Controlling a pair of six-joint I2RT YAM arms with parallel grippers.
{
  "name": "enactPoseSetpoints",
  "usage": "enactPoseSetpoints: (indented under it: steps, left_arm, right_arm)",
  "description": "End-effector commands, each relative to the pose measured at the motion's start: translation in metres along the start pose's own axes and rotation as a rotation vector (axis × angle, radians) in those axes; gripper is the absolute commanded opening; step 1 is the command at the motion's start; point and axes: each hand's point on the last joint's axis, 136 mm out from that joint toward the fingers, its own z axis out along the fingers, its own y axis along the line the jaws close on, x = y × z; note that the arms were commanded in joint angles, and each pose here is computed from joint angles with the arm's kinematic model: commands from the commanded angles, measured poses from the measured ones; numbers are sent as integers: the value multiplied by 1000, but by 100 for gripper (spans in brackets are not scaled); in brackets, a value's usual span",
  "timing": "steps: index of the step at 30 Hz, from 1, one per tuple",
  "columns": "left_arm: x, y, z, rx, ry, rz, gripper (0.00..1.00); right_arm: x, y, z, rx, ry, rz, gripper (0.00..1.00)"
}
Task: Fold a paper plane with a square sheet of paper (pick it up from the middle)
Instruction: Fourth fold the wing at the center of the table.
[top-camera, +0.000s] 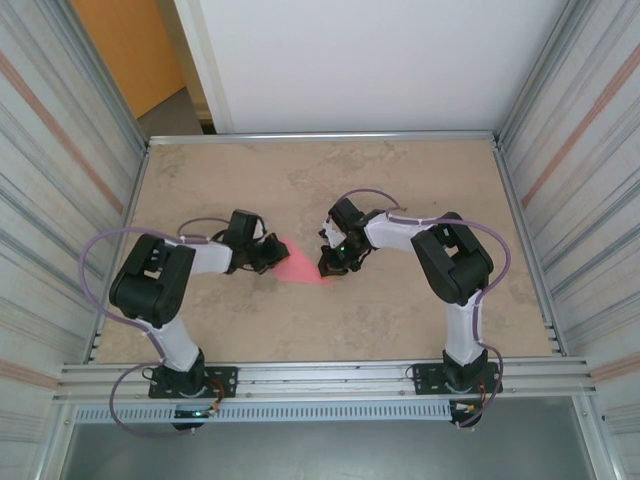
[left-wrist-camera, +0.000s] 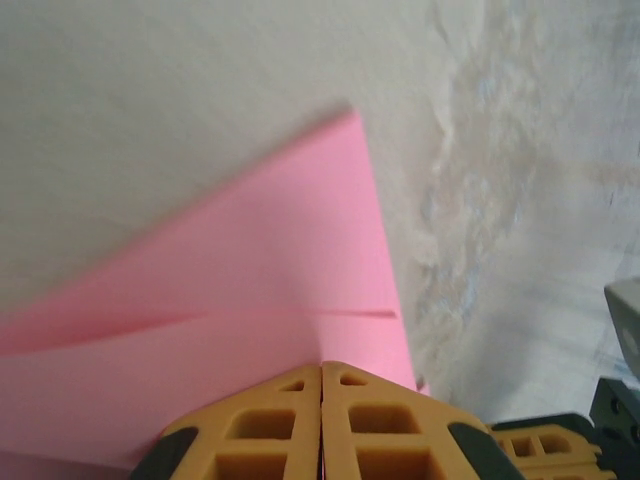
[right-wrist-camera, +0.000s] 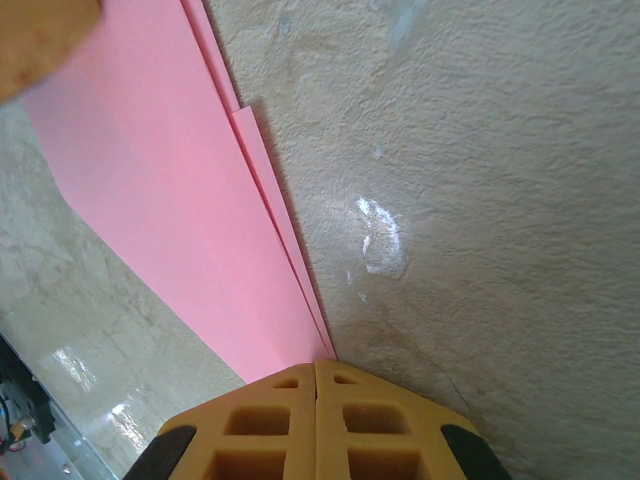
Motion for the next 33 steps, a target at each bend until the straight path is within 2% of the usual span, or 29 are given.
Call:
enactPoseSetpoints:
  steps: [1,13,20,23,27,30,33]
  left_arm:
    - [-15,36,-13,-107,-59,-11,10]
    - [-56,71,-37,-148,-139,-71,10]
    - [-87,39,-68,-129,-199,-13,11]
    - [-92,19,-86,-97,-234,-2,15]
    - [-80,4,-102,-43,-235,-31,22]
    - [-64,1,-109,-8,-218,-61,35]
    - [-48,-2,-110,22,-168,-72,47]
  right_arm:
    - [67,-90,30,342,194,151,3]
    - [61,-83,30,301,170,166,3]
    - [34,-53,21,190,94,155,8]
    - [3,-21,2,99,4,119,14]
    - [-41,35,-41,-41,-163,28,29]
    - [-57,59,-62,-111,-246,-60,40]
    - [-62,58,-60,-116,-245,-114,45]
